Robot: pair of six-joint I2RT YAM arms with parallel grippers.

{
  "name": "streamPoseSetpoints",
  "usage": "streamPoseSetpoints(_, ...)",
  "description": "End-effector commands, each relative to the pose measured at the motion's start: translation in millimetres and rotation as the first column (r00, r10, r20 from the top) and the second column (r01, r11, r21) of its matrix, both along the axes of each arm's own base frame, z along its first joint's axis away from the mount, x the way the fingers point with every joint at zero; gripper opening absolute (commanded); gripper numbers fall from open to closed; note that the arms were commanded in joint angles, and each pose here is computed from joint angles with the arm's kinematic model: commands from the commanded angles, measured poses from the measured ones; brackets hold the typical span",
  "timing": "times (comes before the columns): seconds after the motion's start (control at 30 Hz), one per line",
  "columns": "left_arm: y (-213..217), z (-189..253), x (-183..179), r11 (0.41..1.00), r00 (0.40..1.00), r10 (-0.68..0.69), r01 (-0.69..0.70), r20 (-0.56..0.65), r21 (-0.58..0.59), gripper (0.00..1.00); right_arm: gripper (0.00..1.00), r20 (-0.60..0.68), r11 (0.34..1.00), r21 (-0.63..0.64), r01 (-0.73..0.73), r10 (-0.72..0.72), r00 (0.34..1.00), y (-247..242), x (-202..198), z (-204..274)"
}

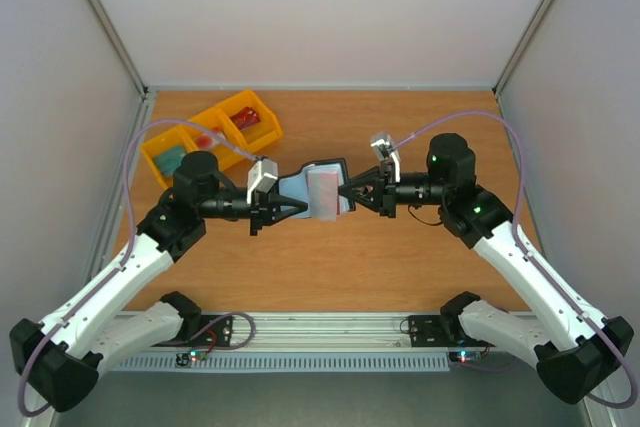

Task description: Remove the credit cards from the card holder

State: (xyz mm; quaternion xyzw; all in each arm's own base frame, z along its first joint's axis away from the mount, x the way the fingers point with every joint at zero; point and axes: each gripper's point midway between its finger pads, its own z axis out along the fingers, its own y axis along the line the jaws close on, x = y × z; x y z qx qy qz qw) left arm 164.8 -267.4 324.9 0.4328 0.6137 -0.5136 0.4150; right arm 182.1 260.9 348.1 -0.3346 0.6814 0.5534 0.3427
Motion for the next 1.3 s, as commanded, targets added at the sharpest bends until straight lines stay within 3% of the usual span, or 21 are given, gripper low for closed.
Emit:
streamPoseSetpoints(0.0,-6.2,13.1,-12.5,0.997,0.994,-0.059,0.064,0.090,-0.046,0.00,0.11,0.053,1.000,0.017,0.001,-0.002,0.999,12.0,5.8,11.7)
streamPoseSetpoints(0.4,-6.3,13.7,-0.5,0.999,0.997,0.010,-0.006,0.073,-0.053,0.00,0.21,0.014,0.999,-0.010,-0.044,0.044,0.999,24.8,1.7,0.2)
streamPoseSetpoints(0.63,-3.0,-5.3,19.3,0.992,0.992,0.128,-0.128,0.015,-0.001,0.00,0.03,0.025,0.999,-0.009,-0.051,0.051,0.998,23.1,-5.1,4.9)
streamPoseSetpoints(0.67,-1.0,-12.5,27.0,0.984,0.985,0.174,-0.174,0.002,0.021,0.03,0.01,0.018,0.999,-0.020,-0.037,0.037,0.999,22.7,-3.5,3.9)
streamPoseSetpoints(0.77,12.6,-38.2,52.9,0.933,0.939,0.343,-0.341,0.000,0.113,0.57,0.01,0.028,0.977,-0.148,0.152,-0.149,0.988,7.5,20.6,-10.2)
streamPoseSetpoints(0.83,23.3,-55.7,61.7,0.895,0.913,0.403,-0.407,0.061,0.181,0.83,0.01,0.076,0.885,-0.300,0.355,-0.349,0.934,-19.4,47.2,-27.0)
streamPoseSetpoints(0.9,35.2,-68.8,69.5,0.851,0.884,0.448,-0.468,0.135,0.239,0.96,0.01,0.177,0.707,-0.448,0.547,-0.530,0.829,-58.9,72.9,-37.9)
streamPoseSetpoints(1.0,47.8,-75.6,76.0,0.804,0.850,0.481,-0.526,0.216,0.277,0.99,0.01,0.363,0.340,-0.632,0.697,-0.665,0.653,-122.3,99.2,-59.6)
streamPoseSetpoints(1.03,49.8,-74.4,77.2,0.798,0.842,0.487,-0.537,0.231,0.275,0.99,0.01,0.407,0.253,-0.663,0.704,-0.668,0.623,-134.7,103.5,-63.6)
streamPoseSetpoints(1.07,50.1,-71.7,77.0,0.799,0.840,0.488,-0.539,0.238,0.267,0.98,0.01,0.420,0.215,-0.684,0.698,-0.666,0.616,-139.2,105.5,-66.5)
streamPoseSetpoints(1.1,48.4,-68.3,74.8,0.810,0.847,0.476,-0.528,0.238,0.256,0.97,0.01,0.411,0.223,-0.693,0.686,-0.659,0.629,-136.0,106.1,-68.6)
streamPoseSetpoints(1.13,44.1,-62.5,69.5,0.833,0.863,0.450,-0.499,0.232,0.238,0.94,0.01,0.381,0.274,-0.692,0.668,-0.648,0.660,-126.7,104.8,-70.2)
streamPoseSetpoints(1.27,18.4,-24.3,28.2,0.960,0.955,0.239,-0.260,0.175,0.107,0.71,0.01,0.184,0.711,-0.521,0.473,-0.448,0.875,-48.9,75.9,-45.2)
